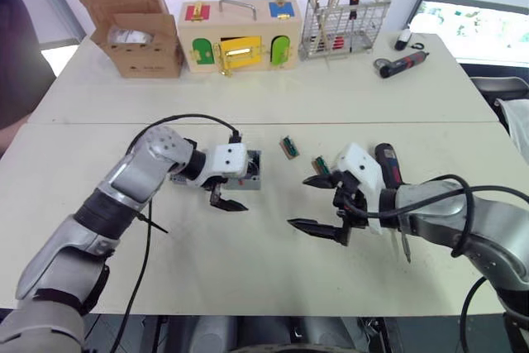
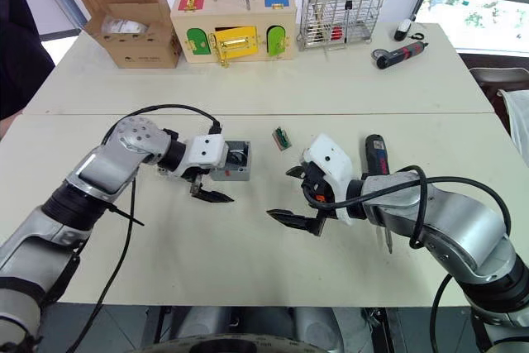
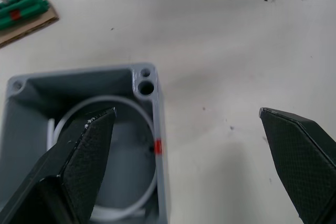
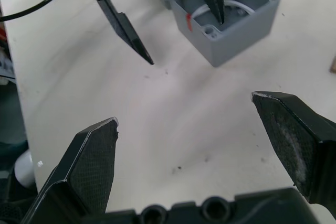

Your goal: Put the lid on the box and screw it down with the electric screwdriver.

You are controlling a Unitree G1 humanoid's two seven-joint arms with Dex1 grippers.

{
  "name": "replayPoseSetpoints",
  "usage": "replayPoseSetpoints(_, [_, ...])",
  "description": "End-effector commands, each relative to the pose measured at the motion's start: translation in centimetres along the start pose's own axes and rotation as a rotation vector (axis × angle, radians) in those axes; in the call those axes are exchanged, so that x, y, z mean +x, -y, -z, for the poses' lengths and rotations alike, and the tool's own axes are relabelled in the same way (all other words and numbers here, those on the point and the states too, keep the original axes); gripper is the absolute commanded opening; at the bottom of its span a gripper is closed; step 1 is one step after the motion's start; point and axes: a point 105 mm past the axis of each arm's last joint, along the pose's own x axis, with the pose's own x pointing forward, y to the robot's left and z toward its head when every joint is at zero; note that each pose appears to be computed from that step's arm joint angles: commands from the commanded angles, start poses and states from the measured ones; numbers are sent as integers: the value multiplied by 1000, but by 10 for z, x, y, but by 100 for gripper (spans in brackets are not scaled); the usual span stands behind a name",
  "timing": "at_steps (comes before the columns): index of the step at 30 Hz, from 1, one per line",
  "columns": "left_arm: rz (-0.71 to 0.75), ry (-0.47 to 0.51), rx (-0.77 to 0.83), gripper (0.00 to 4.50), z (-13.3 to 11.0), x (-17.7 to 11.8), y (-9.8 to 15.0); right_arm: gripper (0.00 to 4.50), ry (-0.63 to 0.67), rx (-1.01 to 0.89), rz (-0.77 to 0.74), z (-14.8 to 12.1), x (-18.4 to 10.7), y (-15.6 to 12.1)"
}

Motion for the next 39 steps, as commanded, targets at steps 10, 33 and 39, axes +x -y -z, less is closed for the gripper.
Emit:
replayPoseSetpoints(10, [-27,-52,40,5,4,-1,-12,450,67,-41,47,-21,2,1])
replayPoseSetpoints(33, [275,49,262,5,-30,-8,23,450,-42,51,-102,2,-25,-30])
replayPoseSetpoints(39, [330,23,368,5,-23,1,25,450,-40,108,-68,10,-24,-32])
